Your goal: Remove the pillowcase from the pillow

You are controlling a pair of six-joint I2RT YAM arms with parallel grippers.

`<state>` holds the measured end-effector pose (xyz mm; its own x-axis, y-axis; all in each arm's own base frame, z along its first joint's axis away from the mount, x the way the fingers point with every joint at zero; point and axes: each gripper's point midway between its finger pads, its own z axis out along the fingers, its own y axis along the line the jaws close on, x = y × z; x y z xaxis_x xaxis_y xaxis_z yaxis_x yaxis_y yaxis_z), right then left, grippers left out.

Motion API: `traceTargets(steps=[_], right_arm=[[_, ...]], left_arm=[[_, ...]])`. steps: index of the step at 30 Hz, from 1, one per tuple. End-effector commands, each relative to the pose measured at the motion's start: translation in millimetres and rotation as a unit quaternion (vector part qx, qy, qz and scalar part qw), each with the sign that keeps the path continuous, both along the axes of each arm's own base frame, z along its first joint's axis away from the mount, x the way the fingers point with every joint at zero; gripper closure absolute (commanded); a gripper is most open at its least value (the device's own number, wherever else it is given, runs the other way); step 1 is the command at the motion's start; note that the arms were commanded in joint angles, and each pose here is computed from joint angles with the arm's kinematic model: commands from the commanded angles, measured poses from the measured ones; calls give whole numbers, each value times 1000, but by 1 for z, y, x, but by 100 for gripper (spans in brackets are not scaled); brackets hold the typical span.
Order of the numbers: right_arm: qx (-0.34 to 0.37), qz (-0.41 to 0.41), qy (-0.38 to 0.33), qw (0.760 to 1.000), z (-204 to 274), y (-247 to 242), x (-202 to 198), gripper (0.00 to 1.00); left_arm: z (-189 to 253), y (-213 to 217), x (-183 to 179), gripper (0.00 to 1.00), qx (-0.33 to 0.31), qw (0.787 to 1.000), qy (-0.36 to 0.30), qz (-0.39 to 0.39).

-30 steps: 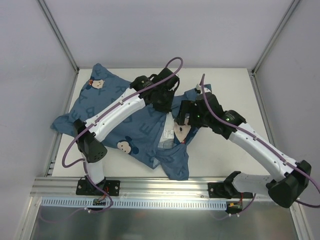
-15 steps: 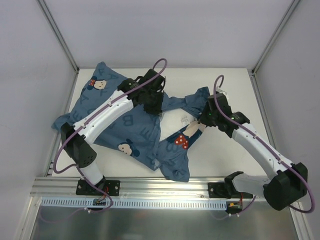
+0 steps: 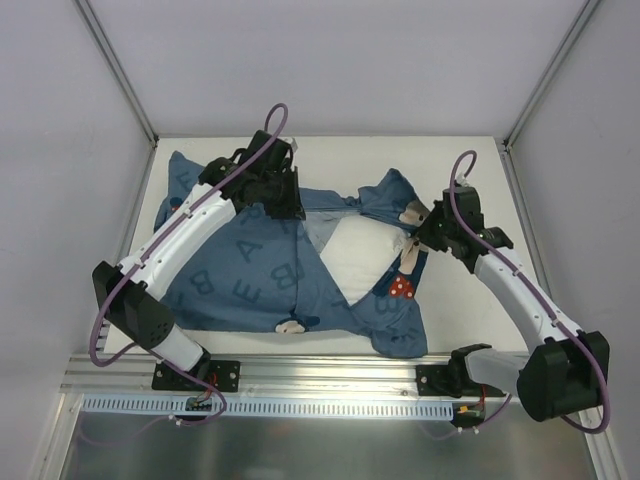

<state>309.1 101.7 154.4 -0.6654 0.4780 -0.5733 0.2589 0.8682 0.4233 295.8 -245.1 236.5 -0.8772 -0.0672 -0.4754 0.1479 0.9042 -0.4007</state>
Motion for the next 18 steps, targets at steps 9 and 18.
traceTargets(steps=[9, 18], right_arm=[[66, 56, 8, 996, -9, 24, -31, 99], [79, 77, -3, 994, 11, 32, -38, 99]], left_arm=[[-15, 50, 31, 77, 56, 996, 32, 66], [96, -10, -6, 20, 93, 986, -138, 11]])
